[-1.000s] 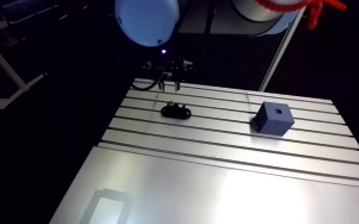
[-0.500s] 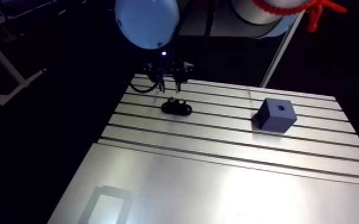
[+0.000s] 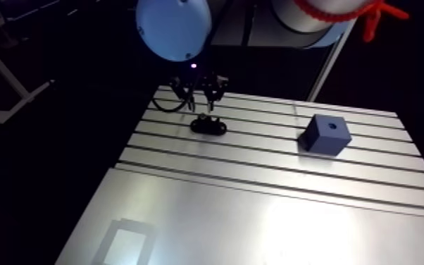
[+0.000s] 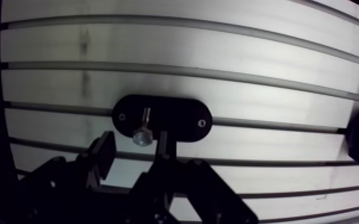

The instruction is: Pick up the M10 bolt and insert it into the hex recess until seated.

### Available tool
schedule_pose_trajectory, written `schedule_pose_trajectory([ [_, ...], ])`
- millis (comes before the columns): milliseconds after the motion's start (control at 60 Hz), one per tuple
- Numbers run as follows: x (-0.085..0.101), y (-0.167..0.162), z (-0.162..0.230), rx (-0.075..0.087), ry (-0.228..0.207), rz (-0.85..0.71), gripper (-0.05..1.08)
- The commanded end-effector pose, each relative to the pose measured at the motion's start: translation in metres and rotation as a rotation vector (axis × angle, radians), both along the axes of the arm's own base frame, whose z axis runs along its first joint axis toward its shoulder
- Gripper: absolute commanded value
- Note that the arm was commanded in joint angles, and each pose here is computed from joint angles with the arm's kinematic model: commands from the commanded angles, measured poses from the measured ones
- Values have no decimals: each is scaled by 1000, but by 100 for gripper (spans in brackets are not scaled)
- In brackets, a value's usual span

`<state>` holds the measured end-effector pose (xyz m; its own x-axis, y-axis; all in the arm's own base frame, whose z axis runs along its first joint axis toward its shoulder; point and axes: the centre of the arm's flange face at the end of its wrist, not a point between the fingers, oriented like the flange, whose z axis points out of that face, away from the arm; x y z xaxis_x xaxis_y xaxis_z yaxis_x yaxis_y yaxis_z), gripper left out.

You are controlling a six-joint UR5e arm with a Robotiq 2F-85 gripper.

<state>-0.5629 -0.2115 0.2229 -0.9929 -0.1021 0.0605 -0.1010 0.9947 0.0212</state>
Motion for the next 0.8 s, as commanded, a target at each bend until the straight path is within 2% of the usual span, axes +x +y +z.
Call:
schedule_pose_trajectory([
  [17, 1, -1, -2, 1, -5, 1, 51],
  [233, 3, 0, -6, 1, -9, 1, 51],
  [367, 1, -1, -4, -3, 22, 1, 51],
  [800, 4, 0, -13, 0, 5, -34, 51],
])
